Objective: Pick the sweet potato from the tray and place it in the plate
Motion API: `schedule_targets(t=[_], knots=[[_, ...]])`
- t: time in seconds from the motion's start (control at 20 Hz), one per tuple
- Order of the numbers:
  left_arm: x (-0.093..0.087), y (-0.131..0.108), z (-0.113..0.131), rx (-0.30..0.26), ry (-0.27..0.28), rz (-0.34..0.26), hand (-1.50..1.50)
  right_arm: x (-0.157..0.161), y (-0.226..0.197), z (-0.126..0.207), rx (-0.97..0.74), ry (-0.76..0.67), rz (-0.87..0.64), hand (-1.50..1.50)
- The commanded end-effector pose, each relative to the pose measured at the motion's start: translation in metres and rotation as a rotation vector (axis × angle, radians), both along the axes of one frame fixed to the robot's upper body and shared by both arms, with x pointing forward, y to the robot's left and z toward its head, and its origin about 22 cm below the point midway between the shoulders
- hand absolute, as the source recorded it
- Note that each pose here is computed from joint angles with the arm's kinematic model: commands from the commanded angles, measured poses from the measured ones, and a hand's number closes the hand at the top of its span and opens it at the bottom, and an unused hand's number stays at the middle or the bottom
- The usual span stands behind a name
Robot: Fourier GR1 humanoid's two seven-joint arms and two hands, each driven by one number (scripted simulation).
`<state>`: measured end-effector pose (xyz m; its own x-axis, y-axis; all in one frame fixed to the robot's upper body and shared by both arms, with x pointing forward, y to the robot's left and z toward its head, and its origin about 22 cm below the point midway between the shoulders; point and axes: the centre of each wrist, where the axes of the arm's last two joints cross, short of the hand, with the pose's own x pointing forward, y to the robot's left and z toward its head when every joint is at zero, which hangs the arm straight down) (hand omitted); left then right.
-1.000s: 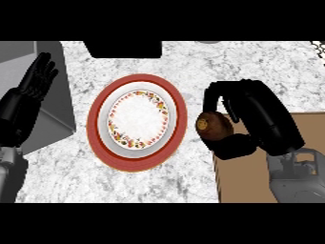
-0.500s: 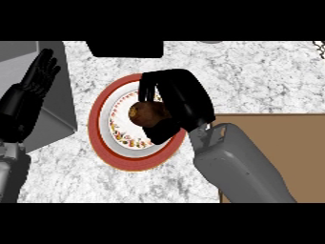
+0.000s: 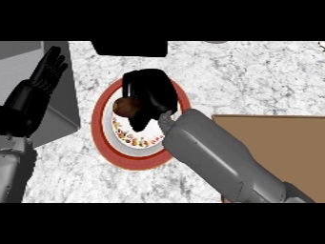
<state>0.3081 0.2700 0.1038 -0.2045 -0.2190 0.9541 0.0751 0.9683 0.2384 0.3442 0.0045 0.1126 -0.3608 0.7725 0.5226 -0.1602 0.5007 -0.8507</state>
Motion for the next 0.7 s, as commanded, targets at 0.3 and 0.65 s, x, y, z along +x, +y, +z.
schedule_targets(t=[0.3,0.65], knots=[[0.004,-0.017,0.005,-0.007,-0.005,-0.047,0.00,0.014,0.008,-0.024,0.105,0.162,-0.091,-1.50],[0.013,-0.018,0.009,-0.003,-0.017,-0.048,0.00,0.016,0.003,-0.034,0.320,0.094,-0.056,-1.50]])
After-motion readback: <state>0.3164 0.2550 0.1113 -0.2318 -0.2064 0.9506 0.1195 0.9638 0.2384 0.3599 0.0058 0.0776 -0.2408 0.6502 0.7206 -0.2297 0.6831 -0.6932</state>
